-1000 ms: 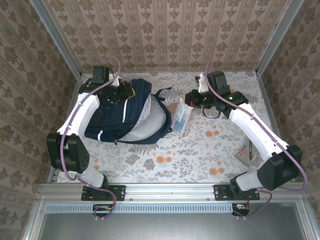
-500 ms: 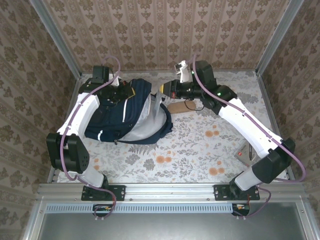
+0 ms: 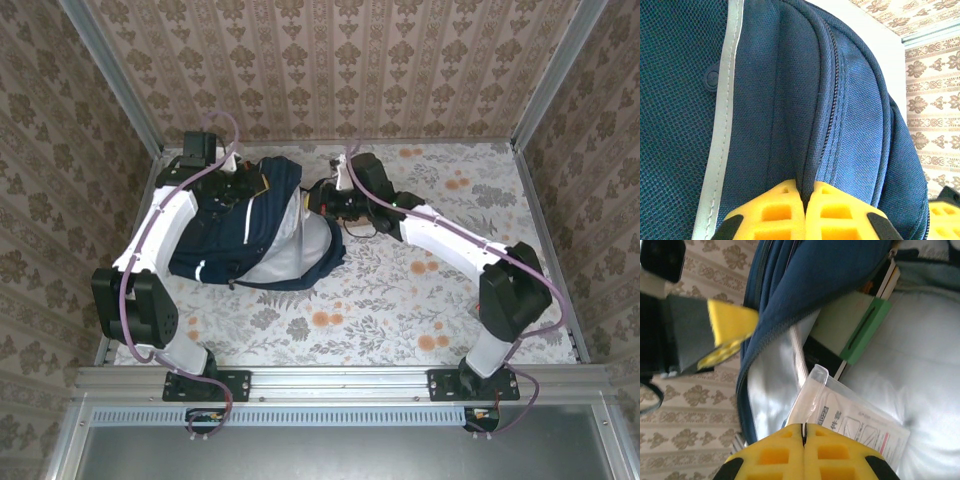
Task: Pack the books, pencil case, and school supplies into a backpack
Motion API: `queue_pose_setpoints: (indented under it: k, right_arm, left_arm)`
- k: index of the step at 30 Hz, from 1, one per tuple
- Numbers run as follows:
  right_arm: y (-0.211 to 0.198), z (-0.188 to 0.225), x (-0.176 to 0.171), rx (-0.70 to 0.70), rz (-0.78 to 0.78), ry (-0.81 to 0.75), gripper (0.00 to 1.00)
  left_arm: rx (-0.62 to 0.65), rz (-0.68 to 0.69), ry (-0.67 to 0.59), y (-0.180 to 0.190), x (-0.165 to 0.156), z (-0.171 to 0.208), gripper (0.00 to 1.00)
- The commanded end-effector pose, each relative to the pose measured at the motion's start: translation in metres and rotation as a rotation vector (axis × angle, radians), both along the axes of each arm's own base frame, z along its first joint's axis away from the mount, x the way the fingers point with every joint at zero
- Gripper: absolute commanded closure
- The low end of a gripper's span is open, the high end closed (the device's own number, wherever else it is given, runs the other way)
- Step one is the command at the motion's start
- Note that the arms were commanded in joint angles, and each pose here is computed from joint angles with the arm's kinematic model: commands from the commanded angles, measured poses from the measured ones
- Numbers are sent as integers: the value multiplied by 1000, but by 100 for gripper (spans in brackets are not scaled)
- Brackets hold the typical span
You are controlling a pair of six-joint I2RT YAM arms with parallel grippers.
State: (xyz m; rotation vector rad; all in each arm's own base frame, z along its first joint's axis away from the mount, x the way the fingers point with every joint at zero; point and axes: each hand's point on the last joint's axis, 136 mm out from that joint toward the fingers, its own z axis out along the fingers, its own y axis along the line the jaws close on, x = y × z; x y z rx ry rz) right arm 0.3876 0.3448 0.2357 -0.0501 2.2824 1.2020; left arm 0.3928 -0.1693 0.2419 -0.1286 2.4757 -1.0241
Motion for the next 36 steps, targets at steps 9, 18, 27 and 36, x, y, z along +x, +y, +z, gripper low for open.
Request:
queue_pose_setpoints:
  k: [9,18,27,36]
  right_arm:
    - [-15,-73,24,-211,-114,156,53]
    - [-21,-57,32,-172,-154,138,33]
    - [-61,-111,36,-287,-322,305,34]
    - [-61,-133,48,-288,-308,385,39]
  left_arm:
    - [-46,-2,-111,2,-8,43,100]
    - [-50,2,-112,2,-8,44,100]
    - [-53,2,-122,2,-7,50,100]
    - [-56,0,-113,1,-7,46,100]
